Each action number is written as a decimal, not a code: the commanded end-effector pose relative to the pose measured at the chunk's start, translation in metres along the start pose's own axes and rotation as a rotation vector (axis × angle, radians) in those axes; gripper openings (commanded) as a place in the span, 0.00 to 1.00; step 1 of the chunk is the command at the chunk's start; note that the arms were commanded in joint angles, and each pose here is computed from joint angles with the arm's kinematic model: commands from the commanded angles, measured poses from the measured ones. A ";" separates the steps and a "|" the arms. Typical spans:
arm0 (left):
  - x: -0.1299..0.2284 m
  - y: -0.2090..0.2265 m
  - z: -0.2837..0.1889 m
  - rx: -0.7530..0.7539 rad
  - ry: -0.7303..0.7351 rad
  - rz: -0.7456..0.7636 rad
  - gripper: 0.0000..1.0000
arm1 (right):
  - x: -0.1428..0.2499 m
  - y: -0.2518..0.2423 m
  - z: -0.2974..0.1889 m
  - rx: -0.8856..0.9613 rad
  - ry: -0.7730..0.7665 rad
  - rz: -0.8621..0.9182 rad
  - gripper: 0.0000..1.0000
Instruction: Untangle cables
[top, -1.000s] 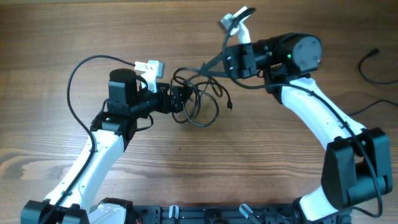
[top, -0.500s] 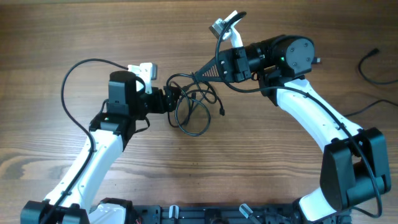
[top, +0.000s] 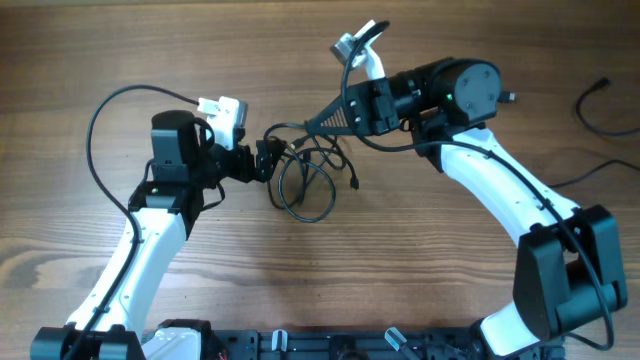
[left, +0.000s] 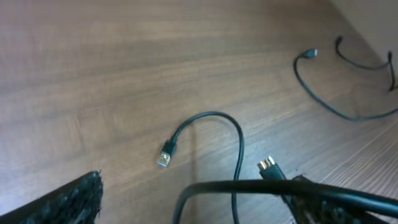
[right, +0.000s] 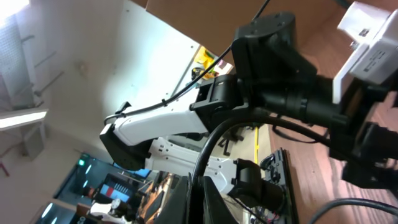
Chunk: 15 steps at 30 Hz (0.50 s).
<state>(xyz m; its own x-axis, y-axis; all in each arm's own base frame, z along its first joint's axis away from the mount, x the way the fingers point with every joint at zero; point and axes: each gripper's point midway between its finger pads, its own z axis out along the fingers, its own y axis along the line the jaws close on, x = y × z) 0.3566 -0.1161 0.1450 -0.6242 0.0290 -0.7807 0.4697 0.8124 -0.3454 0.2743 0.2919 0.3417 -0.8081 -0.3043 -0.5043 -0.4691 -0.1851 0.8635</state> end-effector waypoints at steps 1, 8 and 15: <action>0.001 -0.004 0.006 0.051 -0.008 0.078 1.00 | 0.013 0.004 0.006 0.000 0.075 -0.004 0.04; 0.026 -0.020 0.023 0.229 0.059 0.064 0.88 | 0.013 0.004 0.006 0.001 0.075 0.007 0.04; 0.019 -0.007 0.024 0.170 0.036 0.016 0.31 | 0.013 0.004 0.005 0.001 0.075 0.007 0.04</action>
<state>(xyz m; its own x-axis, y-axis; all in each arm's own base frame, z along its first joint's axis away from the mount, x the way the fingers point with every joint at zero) 0.3526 -0.1438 0.1251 -0.5982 0.1086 -0.7940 0.6352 0.6684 -0.3871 0.2698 0.2960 0.3417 -0.8137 -0.3208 -0.4847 -0.4481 -0.1851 0.8746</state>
